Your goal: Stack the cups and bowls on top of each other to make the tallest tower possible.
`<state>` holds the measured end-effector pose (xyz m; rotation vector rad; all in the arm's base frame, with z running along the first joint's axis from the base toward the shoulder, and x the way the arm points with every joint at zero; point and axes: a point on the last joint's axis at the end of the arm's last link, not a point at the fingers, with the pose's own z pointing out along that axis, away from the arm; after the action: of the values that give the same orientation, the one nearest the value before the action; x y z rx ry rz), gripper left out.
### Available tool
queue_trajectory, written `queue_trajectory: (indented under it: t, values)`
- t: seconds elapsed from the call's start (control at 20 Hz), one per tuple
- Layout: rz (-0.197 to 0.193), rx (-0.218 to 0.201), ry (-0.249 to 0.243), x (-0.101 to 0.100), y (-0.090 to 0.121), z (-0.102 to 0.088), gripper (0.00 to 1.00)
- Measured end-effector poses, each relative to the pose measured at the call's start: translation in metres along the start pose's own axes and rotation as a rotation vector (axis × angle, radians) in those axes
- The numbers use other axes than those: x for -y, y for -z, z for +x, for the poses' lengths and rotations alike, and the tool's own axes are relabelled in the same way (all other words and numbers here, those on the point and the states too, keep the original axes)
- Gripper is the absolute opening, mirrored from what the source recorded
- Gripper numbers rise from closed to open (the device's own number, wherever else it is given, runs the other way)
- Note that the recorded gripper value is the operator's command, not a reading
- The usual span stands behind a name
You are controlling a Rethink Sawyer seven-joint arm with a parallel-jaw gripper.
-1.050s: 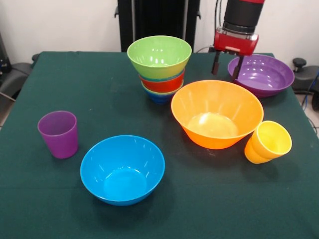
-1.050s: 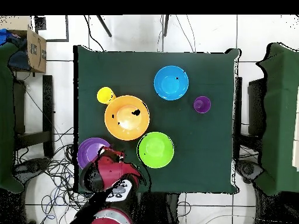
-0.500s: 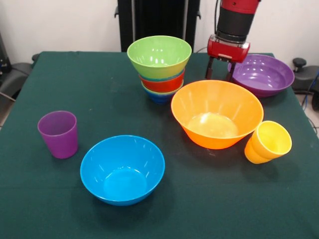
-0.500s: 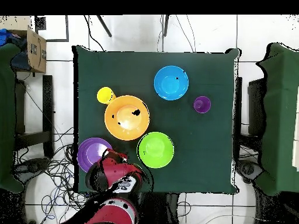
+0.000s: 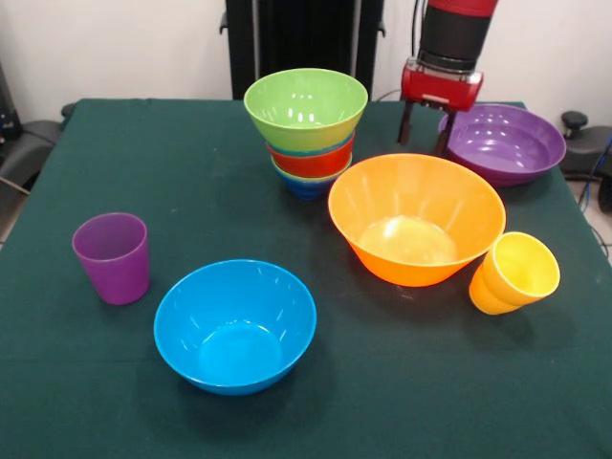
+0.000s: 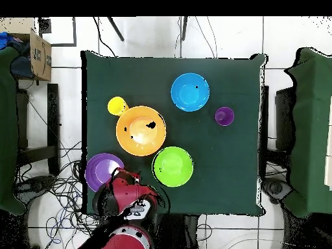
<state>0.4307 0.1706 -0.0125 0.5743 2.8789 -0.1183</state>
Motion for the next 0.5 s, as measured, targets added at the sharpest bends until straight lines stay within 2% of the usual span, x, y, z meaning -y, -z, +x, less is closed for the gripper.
queue_trajectory:
  t: [0.5]
  values:
    - [-0.034, 0.044, -0.001, -0.014, 0.029, -0.009, 1.0]
